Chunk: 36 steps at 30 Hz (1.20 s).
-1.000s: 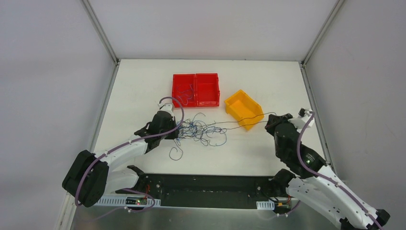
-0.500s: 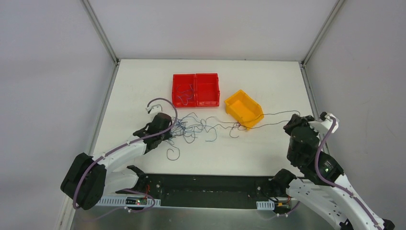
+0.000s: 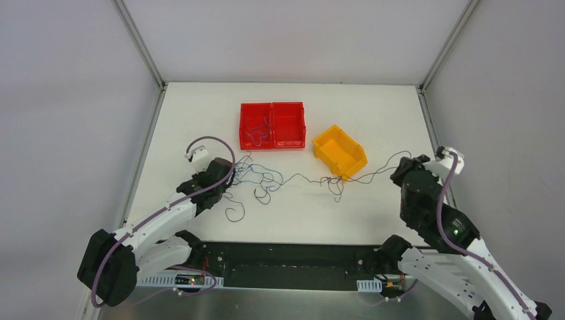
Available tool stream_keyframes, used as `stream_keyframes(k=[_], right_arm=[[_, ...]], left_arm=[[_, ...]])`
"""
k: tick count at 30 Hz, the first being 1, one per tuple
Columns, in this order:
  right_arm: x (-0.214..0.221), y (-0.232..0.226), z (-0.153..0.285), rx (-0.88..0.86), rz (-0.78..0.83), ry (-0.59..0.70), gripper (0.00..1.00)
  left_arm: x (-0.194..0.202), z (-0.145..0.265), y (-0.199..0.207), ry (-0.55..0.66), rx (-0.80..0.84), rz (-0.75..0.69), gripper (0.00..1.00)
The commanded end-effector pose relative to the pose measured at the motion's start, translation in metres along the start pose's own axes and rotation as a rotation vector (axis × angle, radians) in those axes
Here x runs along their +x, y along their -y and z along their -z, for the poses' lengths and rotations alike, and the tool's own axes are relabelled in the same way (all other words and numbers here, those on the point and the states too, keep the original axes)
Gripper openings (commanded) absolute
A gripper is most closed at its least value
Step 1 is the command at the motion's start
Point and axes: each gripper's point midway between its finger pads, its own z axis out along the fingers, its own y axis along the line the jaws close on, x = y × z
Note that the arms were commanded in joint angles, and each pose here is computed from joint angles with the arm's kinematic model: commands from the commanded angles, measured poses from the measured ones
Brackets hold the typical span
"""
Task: Untangle the cables
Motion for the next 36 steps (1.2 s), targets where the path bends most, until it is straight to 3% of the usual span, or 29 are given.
stream_keyframes(k=[1,5,10,20,33,36], right_arm=[[0.038,-0.046,0.003,-0.173,0.113,-0.2,0.0],[0.076,-0.077,0.012,-0.327,0.164,-0.35,0.0],[0.122,-0.114,0.041,-0.569,0.156,-0.554,0.0],[0.197,-0.114,0.072,-0.647,0.251,-0.873,0.0],[0.234,-0.123,0.081,-0.652,0.314,-0.966,0.0],[0.243,-0.123,0.08,-0.641,0.332,-0.964,0.05]], left_arm=[[-0.014,0.002,0.008,0.008,0.005,-0.06,0.0],[-0.014,0.003,0.012,0.002,0.036,-0.1,0.0],[-0.009,0.008,0.035,-0.016,0.2,-0.194,0.0],[-0.007,0.005,0.037,0.016,0.23,-0.187,0.0],[-0.008,0.001,0.032,0.049,0.219,-0.153,0.0],[-0.008,0.002,0.032,0.054,0.225,-0.149,0.0]])
